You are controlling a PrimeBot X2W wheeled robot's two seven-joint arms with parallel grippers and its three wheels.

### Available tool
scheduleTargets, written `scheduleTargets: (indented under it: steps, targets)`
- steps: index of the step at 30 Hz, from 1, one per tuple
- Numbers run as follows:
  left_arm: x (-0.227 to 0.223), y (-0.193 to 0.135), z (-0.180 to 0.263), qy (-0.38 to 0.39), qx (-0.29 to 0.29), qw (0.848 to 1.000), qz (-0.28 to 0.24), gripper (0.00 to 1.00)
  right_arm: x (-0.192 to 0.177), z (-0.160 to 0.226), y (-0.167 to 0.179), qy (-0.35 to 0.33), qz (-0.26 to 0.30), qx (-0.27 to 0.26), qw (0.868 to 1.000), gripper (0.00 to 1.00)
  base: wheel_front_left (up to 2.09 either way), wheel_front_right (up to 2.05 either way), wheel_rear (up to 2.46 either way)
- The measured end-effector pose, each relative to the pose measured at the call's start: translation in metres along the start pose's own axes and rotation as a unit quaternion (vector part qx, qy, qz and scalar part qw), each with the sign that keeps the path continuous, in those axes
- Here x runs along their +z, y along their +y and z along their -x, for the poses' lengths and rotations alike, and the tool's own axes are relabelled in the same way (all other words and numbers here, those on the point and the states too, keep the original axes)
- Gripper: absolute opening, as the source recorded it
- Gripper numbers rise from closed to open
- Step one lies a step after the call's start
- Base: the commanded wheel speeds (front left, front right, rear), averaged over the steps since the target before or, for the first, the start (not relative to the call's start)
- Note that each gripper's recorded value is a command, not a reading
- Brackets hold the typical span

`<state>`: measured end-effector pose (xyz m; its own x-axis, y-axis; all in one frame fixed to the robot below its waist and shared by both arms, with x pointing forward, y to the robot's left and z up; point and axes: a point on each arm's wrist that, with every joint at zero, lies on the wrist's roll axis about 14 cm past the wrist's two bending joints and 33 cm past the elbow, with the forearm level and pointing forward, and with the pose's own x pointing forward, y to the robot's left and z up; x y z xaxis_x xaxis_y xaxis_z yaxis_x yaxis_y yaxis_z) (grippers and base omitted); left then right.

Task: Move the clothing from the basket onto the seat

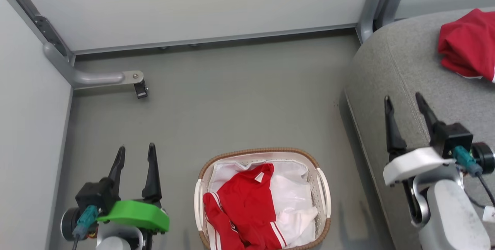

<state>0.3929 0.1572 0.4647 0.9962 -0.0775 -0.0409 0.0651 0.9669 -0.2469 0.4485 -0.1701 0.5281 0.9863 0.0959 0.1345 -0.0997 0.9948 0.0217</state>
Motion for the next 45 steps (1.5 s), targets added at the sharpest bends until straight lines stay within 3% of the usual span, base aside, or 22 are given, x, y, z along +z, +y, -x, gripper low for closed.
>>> scheduleTargets:
  steps: [13, 45]
  targets:
    - [0.002, 0.001, 0.027, -0.005, 0.009, 1.0, 0.009, 1.0, -0.016, 0.043, 0.022, 0.027, -0.038, 0.018, 0.999, 1.0, 0.0, 0.0, 0.0]
    - [-0.005, 0.0, 0.028, 0.005, 0.007, 1.0, 0.009, 1.0, -0.022, 0.043, 0.031, 0.036, -0.043, 0.031, 0.998, 1.0, 0.0, 0.0, 0.0]
